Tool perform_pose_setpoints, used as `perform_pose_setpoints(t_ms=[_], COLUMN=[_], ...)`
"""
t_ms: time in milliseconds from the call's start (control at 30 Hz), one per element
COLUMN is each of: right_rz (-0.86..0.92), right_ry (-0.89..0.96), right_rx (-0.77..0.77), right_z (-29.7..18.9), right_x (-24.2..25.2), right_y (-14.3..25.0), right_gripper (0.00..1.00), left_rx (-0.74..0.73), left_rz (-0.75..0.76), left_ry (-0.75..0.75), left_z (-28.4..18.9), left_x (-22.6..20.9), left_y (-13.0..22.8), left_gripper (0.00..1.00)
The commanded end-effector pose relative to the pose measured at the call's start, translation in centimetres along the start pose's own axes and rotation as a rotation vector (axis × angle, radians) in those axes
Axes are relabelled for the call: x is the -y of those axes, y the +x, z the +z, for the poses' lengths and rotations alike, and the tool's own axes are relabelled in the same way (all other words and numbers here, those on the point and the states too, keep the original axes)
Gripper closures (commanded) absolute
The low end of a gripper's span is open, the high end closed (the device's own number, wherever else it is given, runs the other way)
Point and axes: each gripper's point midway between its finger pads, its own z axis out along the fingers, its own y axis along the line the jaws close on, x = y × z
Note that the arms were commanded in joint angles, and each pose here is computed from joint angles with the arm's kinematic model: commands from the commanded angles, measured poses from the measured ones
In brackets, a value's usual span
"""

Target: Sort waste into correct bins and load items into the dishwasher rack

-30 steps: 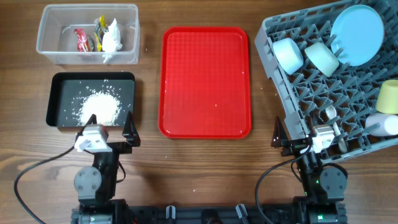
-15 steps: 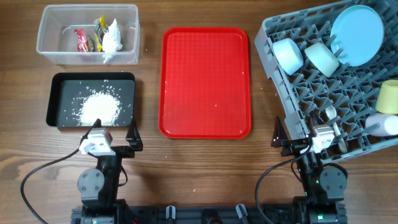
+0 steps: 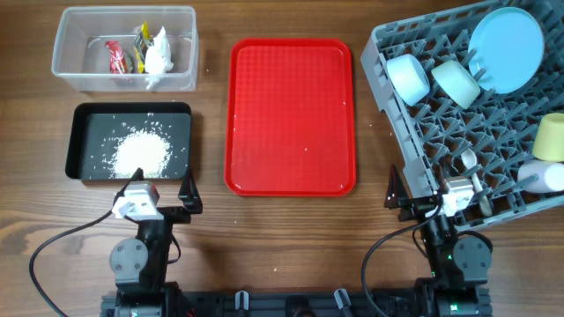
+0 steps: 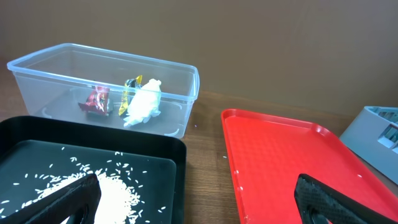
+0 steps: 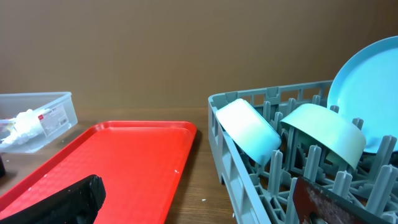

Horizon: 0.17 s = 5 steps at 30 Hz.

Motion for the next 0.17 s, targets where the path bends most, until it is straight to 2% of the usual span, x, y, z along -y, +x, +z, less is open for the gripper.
perform_pose_setpoints(t_ms=[0,133], right_rz=[0.016,0.016], right_ry=[0.013,0.013], right_rx=[0.011,0.011], right_z=[-0.04,-0.04], right_x=[0.19,0.19], right_y=[-0.22,-0.22], right_gripper=[0.00,0.00], left_rx=[0.001,0.001], left_rz=[-0.009,-0.009], left_ry=[0.005,0.005], left_z=[-0.02,-0.02], left_x=[0.01,0.01], left_y=[0.13,0.13], left_gripper=[0.00,0.00])
